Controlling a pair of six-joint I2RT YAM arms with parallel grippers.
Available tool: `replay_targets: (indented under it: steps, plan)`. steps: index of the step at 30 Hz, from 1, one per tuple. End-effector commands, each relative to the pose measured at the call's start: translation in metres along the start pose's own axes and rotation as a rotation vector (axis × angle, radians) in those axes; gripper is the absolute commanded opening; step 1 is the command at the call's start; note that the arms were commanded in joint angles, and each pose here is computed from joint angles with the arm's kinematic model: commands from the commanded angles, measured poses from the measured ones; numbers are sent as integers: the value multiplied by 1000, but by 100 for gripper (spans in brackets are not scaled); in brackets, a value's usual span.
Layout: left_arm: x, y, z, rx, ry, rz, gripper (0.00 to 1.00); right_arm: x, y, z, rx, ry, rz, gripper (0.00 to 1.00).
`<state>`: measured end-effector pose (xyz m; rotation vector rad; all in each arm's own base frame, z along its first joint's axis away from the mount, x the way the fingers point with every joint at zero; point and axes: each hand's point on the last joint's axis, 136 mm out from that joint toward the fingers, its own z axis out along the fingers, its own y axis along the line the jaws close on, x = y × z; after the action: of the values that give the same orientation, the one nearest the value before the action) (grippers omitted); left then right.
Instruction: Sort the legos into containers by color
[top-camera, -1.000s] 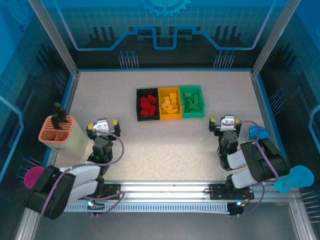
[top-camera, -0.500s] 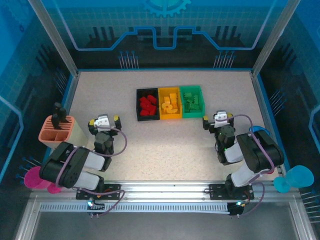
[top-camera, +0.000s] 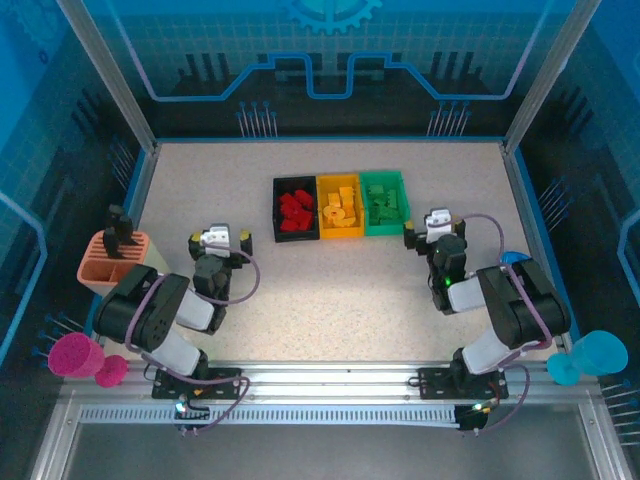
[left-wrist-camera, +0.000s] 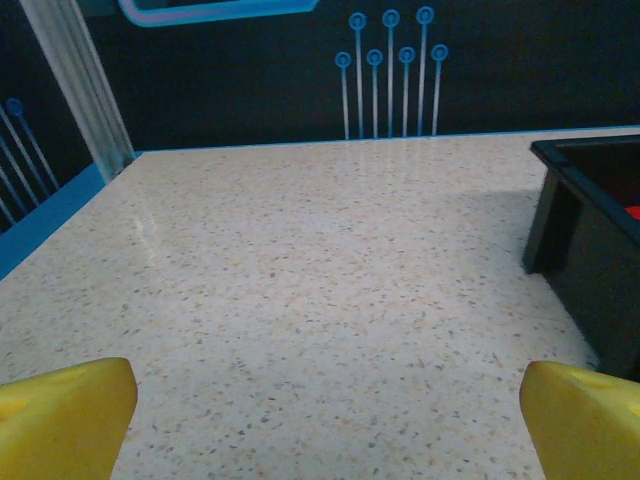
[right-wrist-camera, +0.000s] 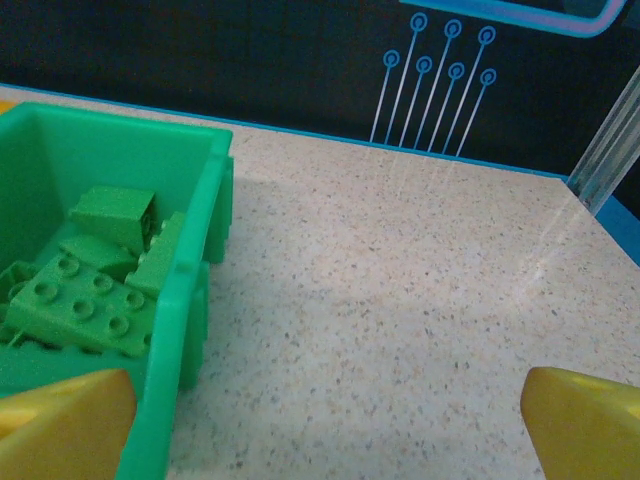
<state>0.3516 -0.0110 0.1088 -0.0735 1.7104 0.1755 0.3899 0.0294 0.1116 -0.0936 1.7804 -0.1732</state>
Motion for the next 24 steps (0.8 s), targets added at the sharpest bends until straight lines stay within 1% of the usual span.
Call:
replay_targets:
  steps: [1,2,12,17,24]
  plan:
    - [-5,-12,5,83,-24,6,99,8,-11,5,33,65,23,100]
    - [-5,-14,11,88,-22,10,99,8,-11,5,32,67,23,100]
    - [-5,-13,12,95,-22,2,99,9,-11,5,32,69,26,100]
    - [-5,-12,14,95,-18,1,99,7,-9,1,26,45,17,100]
    - [-1,-10,25,106,55,-21,99,7,-9,2,29,51,14,100]
